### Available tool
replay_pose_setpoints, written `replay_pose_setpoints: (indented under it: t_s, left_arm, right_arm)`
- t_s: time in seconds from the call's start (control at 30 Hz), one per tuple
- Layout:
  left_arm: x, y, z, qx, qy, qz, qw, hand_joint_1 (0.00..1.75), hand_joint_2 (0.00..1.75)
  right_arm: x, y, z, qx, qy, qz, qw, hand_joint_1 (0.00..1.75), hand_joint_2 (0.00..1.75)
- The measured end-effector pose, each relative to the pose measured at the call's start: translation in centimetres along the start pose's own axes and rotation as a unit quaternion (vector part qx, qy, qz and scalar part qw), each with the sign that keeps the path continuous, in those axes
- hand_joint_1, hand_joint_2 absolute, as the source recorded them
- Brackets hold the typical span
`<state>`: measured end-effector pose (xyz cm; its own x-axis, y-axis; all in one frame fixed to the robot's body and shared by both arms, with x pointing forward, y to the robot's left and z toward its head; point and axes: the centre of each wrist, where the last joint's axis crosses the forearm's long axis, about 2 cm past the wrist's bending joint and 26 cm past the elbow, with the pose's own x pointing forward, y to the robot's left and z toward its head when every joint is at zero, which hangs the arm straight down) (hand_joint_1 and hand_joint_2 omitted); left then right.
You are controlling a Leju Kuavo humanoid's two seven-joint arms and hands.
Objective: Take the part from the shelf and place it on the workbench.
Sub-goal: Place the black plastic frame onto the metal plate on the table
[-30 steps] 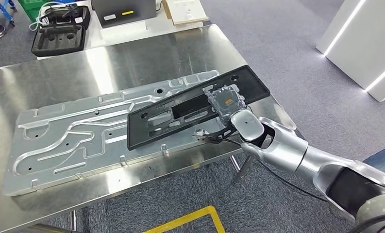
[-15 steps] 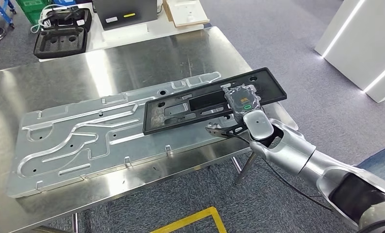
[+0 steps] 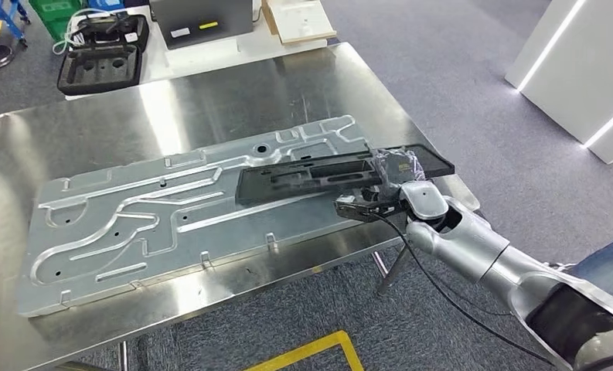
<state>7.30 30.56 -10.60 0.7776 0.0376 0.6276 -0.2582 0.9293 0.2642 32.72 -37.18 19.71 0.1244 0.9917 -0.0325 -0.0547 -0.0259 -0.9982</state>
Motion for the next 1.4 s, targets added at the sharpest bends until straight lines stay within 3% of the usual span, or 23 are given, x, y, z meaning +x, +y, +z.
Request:
replay_pose_setpoints:
  t_s: [0.27,0.63,0.87,1.2,1.4]
  left_arm:
    - [0.2,0.2,-0.2,0.015,0.028,-0.001,0.999,0.0,0.0]
    - [0.3,0.6,-0.3,0.058,0.056,-0.017,0.997,0.0,0.0]
    - [0.3,0.5,-0.2,0.073,0.064,-0.023,0.995,0.0,0.0]
    - [0.2,0.5,-0.1,0.1,0.07,-0.031,0.992,0.0,0.0]
    - [0.1,0.4,0.0,0.103,0.073,-0.029,0.992,0.0,0.0]
  right_arm:
    - [1.9,-0.2,0.2,0.035,-0.057,-0.181,0.981,0.0,0.0]
    - [5.3,-3.2,1.2,0.021,-0.148,-0.38,0.913,0.0,0.0]
    - [5.8,-4.2,1.7,0.005,-0.172,-0.428,0.887,0.0,0.0]
    - [6.0,-6.9,3.6,-0.08,-0.205,-0.51,0.831,0.0,0.0]
    - [5.9,-7.9,4.9,-0.107,-0.219,-0.526,0.815,0.0,0.0]
